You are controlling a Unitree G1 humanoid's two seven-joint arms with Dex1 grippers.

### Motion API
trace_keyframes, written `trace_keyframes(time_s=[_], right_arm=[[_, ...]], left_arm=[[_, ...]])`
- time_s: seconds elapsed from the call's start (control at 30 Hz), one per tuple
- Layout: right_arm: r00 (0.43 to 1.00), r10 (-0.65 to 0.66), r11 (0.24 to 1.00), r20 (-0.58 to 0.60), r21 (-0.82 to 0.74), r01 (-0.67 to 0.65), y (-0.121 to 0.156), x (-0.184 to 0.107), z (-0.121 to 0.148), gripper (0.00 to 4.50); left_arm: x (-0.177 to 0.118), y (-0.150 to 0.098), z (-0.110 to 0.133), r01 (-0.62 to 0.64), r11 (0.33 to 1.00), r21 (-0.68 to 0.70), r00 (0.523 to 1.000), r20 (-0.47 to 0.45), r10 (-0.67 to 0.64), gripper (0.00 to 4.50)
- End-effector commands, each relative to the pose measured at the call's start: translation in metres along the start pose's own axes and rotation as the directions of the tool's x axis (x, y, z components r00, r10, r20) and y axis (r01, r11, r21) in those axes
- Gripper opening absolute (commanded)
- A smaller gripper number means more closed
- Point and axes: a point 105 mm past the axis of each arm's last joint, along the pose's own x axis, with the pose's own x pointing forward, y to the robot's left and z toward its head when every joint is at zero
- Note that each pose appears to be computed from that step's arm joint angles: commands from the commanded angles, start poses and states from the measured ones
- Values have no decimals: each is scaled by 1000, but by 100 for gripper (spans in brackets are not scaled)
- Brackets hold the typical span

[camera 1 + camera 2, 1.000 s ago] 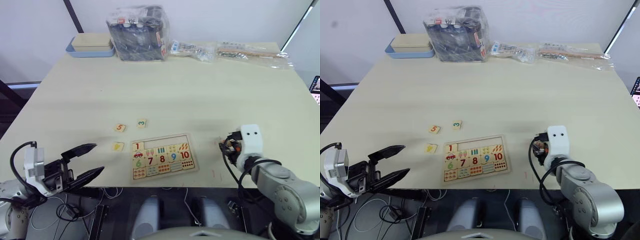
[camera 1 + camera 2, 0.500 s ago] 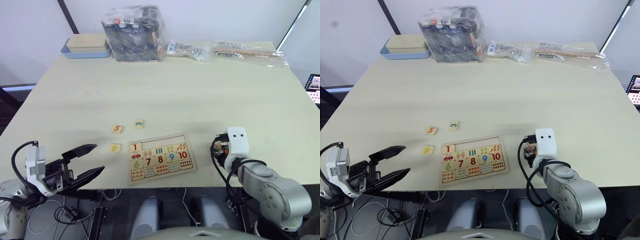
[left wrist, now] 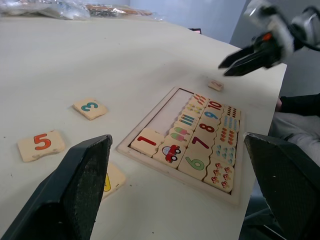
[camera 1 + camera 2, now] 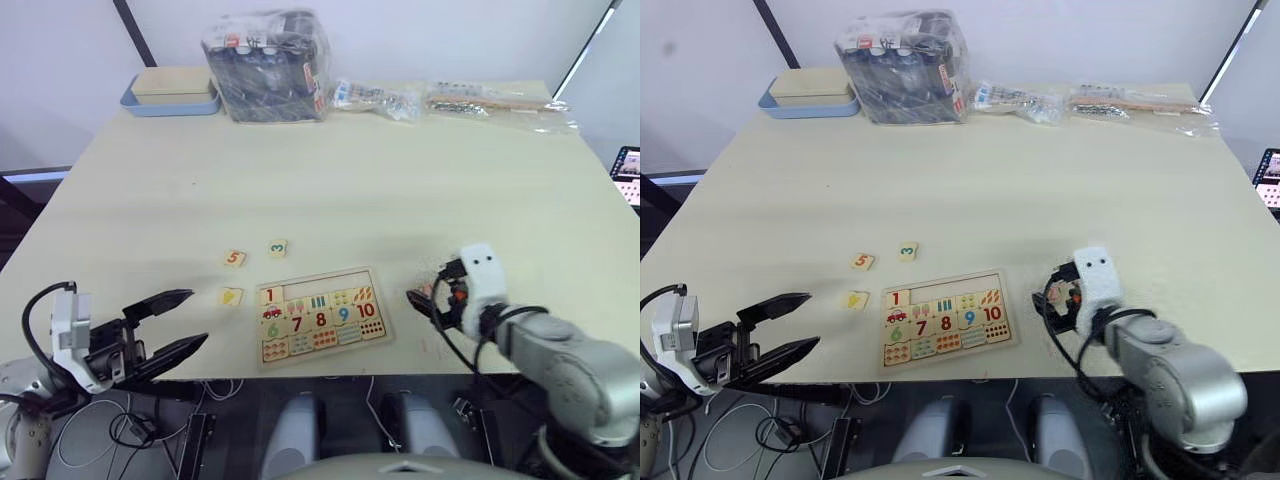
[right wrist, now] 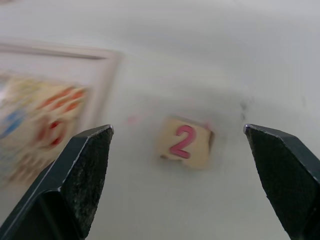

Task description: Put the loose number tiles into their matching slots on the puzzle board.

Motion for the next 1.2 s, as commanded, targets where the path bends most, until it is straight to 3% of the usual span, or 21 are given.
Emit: trace_keyframes(time_s=[0.03, 0.13, 0.3, 0.43, 0.6, 0.83, 1.2], right_arm=[[964, 264, 948, 2, -183, -260, 17, -22, 30, 439], [926, 377, 894, -12, -257, -367, 18, -29, 45, 439], [789, 608, 674, -91, -467, -573, 13, -38, 53, 439], [729, 659, 538, -187, -560, -630, -15, -30, 49, 439], [674, 668, 396, -315, -617, -681, -43, -17, 37, 439], [682, 652, 398, -333, -615, -680, -55, 4, 25, 439], [708, 649, 461, -278, -598, -656, -51, 13, 6, 439]], left_arm=[[2, -4, 5, 54, 998, -7, 998, 11, -54, 450], [2, -2, 10, 69, 998, -2, 997, 16, -69, 450], [0, 0, 17, 100, 994, 49, 995, 2, -100, 450], [-4, 2, 18, 119, 989, 91, 993, 11, -121, 450], [-15, 7, 23, 145, 988, 49, 989, -22, -144, 450], [-30, 15, 23, 101, 993, 62, 993, -62, -97, 450], [-36, 7, 16, 82, 994, 68, 997, 0, -82, 450]])
